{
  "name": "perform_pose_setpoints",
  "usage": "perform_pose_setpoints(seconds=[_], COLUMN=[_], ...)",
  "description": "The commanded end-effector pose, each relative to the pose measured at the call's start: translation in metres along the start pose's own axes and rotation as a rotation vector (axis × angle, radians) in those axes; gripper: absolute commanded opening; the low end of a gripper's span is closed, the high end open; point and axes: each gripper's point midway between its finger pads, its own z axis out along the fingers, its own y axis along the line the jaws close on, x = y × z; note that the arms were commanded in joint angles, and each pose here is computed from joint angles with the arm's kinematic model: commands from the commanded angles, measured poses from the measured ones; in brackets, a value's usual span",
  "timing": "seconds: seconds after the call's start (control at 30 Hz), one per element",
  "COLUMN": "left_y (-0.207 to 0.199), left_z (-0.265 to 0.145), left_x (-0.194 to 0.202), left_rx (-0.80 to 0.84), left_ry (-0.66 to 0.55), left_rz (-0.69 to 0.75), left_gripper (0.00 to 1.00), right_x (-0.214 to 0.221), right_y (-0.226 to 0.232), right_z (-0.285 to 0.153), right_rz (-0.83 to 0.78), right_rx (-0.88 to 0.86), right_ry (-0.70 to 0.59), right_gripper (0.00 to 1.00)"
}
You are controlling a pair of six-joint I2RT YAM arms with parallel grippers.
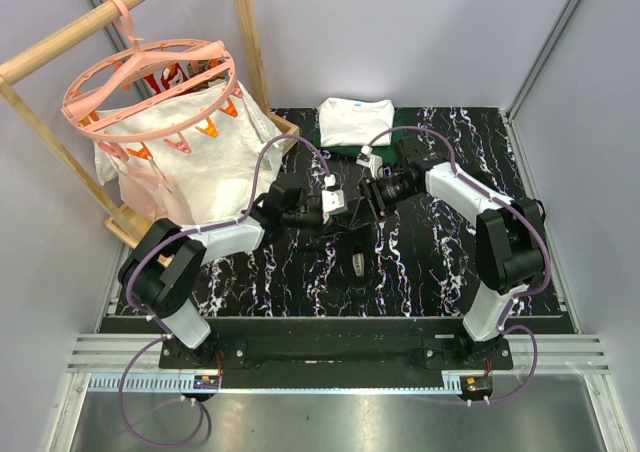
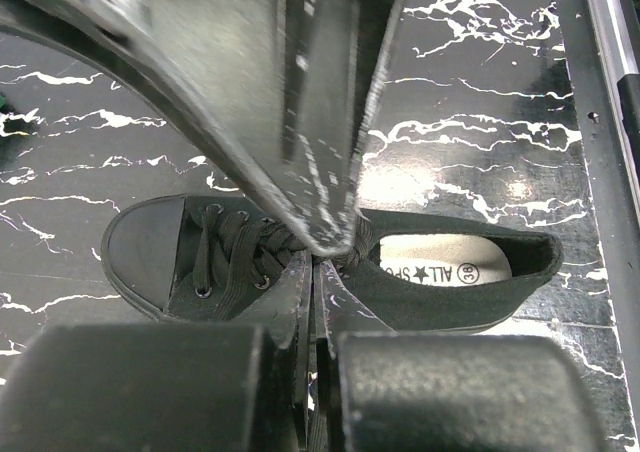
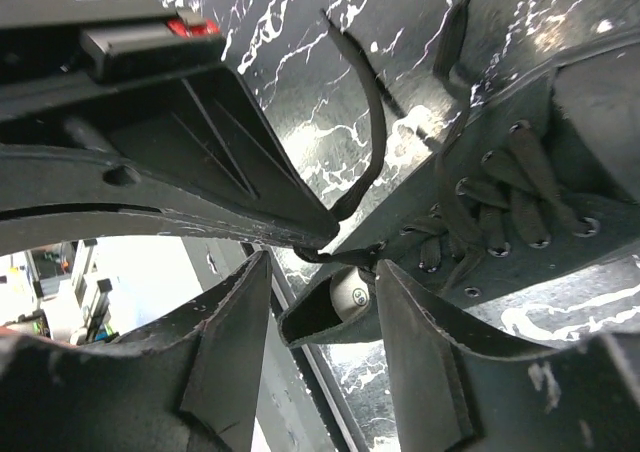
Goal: Tie the shoes
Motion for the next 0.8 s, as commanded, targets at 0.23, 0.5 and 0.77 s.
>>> perform_pose_setpoints(seconds=[0.23,0.5,0.77], left_y=[0.004,-0.002,-0.003], left_z=[0.001,0.002,0.001], left_x=[-0.011,-0.010,-0.012], left_rx=[-0.011,0.020,0.026], left_ry=[-0.031,-0.036,-0.033], left_rz=[0.028,0.020,0.022], left_gripper=[0.00,0.00,0.01], right_x=[-0.001,0.000,0.004], right_y=[0.008,0.001,-0.002], right_z=[0.008,0.013,0.012], right_rz=[-0.079,-0.096,-0.115], right_rx=[-0.023,-0.021,-0.001], right_ry=[0.005,0.002,0.008], right_gripper=[0.48,0.26,0.00])
